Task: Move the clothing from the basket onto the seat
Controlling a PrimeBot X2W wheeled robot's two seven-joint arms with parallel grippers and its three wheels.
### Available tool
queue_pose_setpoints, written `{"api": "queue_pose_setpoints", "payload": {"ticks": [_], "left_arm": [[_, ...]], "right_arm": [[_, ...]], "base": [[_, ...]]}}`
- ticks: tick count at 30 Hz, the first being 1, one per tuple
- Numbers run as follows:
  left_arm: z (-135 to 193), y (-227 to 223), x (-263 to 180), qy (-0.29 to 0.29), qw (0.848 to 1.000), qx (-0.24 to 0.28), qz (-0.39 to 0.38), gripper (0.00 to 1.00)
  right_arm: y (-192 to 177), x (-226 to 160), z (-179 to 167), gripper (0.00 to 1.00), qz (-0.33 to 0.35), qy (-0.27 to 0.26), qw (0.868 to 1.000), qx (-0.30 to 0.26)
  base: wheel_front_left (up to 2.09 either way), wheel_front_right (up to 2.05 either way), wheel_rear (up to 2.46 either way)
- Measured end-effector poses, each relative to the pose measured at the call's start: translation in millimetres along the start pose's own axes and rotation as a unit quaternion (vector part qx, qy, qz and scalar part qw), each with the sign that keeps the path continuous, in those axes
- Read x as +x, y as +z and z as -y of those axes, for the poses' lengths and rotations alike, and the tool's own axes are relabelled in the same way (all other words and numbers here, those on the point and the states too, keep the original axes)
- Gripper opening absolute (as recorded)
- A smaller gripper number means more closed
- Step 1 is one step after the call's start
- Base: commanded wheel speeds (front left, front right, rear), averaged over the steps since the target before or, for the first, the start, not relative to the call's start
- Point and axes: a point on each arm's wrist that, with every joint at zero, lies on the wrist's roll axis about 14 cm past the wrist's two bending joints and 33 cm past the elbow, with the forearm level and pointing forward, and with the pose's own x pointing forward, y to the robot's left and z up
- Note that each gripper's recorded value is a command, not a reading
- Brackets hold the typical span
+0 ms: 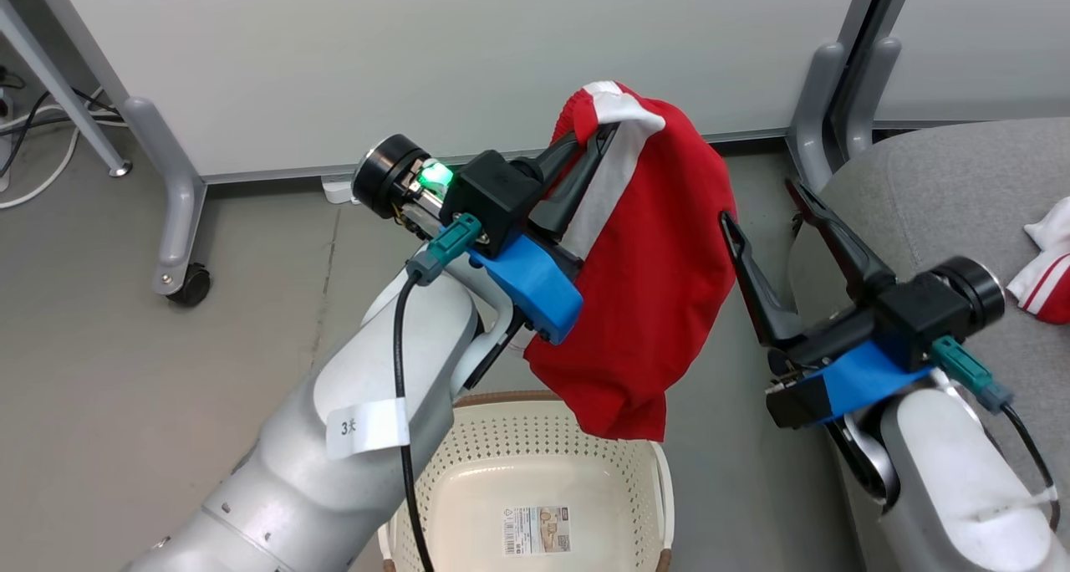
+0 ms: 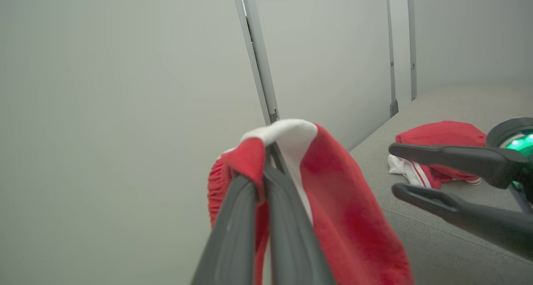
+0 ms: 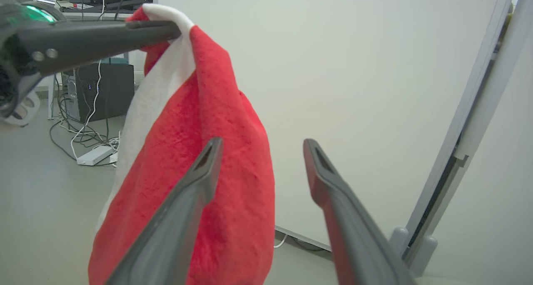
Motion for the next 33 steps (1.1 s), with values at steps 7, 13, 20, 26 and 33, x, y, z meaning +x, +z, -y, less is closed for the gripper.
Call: {"api": "queue_pose_setpoints", "payload": {"ticks": [7, 13, 20, 26, 33], "left_arm": [[3.1, -3.9, -0.9, -0.004, 1.0, 0.0, -0.004, 0.0], [7.9, -9.4, -2.3, -0.012, 1.0, 0.0, -0.01, 0.0], [10.3, -14.2, -3.0, -0.017, 1.0, -0.002, -0.014, 0.0], [10.2, -14.3, -1.6, -0.02, 1.0, -0.003, -0.011, 0.0], [9.0, -13.4, 0.5, -0.021, 1.0, -0.003, -0.007, 0.0]], "right_arm": [[1.7, 21.6, -17.3, 1.0, 0.002, 0.05, 0.998, -0.025], [-2.0, 38.7, -28.7, 1.0, -0.004, 0.087, 0.995, -0.05], [-21.4, 50.7, -34.3, 1.0, -0.033, 0.115, 0.99, -0.074], [-42.1, 53.6, -39.5, 1.0, -0.062, 0.128, 0.987, -0.072], [-55.9, 53.3, -46.6, 0.0, -0.079, 0.136, 0.986, -0.057]], "base": [[0.0, 0.0, 0.0], [0.0, 0.0, 0.0], [0.0, 0.0, 0.0], [0.0, 0.0, 0.0], [0.0, 0.0, 0.0]]}}
